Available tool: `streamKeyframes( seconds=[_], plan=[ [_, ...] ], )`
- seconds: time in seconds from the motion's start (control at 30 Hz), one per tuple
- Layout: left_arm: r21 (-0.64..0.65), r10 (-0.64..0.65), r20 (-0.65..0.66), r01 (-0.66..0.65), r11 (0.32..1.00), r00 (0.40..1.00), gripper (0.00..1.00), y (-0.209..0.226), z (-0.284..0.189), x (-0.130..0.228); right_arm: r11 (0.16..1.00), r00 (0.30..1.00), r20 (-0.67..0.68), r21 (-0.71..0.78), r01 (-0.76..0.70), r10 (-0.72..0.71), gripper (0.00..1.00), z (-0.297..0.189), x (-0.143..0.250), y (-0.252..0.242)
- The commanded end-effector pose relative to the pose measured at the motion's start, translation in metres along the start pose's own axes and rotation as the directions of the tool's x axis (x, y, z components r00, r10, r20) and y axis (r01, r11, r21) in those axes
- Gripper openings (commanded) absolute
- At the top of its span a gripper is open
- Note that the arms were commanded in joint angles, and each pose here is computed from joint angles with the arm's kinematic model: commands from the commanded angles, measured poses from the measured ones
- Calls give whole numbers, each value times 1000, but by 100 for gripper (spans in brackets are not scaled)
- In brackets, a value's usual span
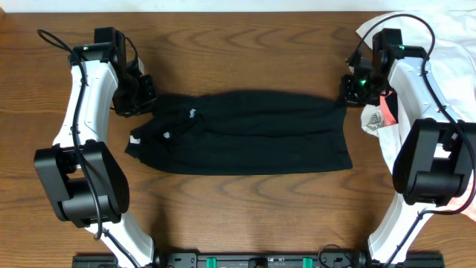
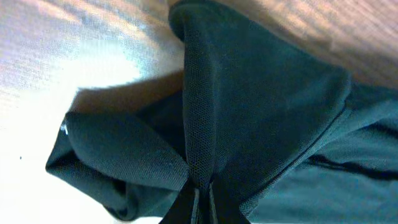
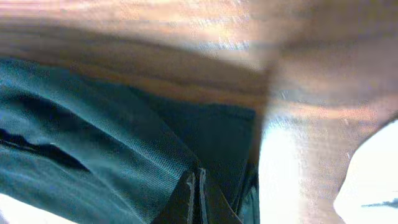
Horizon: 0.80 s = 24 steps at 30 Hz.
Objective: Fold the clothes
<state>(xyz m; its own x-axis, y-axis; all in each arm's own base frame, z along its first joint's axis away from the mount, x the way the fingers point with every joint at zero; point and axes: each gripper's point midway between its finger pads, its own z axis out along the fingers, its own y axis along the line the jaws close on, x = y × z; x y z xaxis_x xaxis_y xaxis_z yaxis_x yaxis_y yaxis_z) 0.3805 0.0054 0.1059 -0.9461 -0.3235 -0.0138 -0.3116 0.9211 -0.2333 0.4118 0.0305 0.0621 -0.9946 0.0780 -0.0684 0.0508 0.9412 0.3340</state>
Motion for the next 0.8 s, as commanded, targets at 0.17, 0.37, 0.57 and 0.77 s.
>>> streamKeyframes(
  seconds=[0.17,0.37,0.57,0.77],
  plan=[
    [-14,3,-34,-4,1000,999,6,6,5,6,998,1000,-27,68,16,-14,3,-3,7,-14],
    [-11,6,-23,-6,1000,1000,6,5,5,3,997,997,61,69,40,-45,5,-3,-15,-13],
    [-10,8,-17,-8,1000,1000,6,5,5,2,993,971,211,77,95,-109,17,-4,-54,-7],
    [-7,10,-5,-10,1000,1000,6,4,6,-1,988,957,252,79,130,-146,38,4,-69,2]
  ],
)
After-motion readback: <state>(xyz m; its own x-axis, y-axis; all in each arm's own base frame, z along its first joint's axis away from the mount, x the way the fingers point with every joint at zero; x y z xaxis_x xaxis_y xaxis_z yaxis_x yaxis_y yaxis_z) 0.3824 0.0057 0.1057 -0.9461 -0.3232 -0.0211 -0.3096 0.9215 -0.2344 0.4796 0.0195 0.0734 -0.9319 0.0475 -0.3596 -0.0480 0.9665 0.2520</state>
